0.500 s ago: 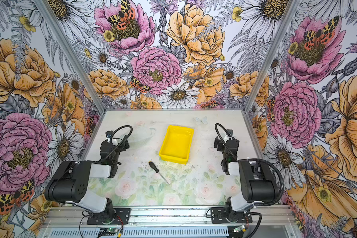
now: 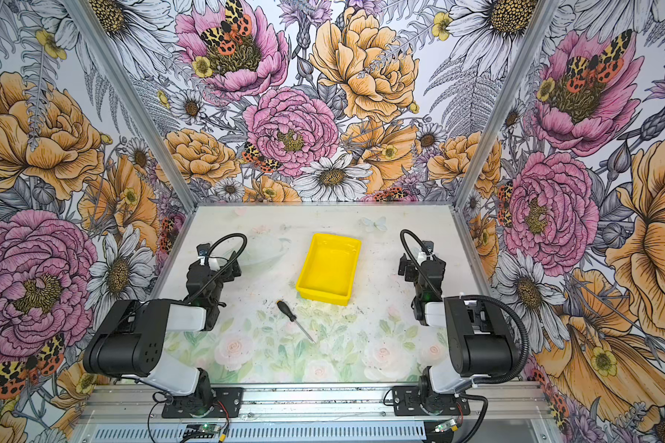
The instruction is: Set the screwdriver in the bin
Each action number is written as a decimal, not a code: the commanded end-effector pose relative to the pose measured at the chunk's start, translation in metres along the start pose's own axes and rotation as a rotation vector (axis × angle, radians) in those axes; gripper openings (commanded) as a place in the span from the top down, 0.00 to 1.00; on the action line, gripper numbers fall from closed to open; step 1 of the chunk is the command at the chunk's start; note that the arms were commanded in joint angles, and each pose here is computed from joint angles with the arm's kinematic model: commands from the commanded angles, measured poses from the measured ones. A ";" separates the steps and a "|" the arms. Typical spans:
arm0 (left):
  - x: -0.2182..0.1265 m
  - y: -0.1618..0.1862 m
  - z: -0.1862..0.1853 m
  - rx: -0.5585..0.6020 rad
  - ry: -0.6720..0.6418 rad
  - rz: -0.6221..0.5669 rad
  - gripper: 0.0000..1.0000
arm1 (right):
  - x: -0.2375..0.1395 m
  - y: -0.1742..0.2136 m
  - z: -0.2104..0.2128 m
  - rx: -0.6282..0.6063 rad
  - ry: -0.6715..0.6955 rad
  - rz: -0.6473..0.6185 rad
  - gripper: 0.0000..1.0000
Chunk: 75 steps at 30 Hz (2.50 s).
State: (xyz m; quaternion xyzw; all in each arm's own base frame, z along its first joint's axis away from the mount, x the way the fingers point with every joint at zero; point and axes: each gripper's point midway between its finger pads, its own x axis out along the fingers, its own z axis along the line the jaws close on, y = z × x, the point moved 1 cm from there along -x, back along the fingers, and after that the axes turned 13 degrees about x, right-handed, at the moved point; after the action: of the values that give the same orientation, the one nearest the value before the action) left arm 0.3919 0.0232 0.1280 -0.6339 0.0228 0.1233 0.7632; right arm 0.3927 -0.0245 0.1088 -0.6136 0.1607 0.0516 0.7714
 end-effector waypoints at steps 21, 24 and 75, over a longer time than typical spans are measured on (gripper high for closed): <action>0.002 -0.004 0.002 0.001 -0.012 -0.009 0.01 | 0.000 -0.005 0.003 -0.007 -0.013 -0.027 0.01; 0.001 -0.003 0.002 0.002 -0.011 -0.008 0.01 | 0.000 -0.004 0.003 -0.007 -0.012 -0.025 0.01; -0.122 -0.052 -0.026 -0.362 0.181 0.472 0.01 | -0.121 -0.032 0.248 -0.354 -0.424 0.297 0.01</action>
State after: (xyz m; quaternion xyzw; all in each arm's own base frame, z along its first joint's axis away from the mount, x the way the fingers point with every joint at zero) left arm 0.3002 -0.0204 0.2009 -0.7410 0.1798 0.2271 0.6058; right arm 0.3346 0.2055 0.2201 -0.6733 0.0893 0.3016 0.6692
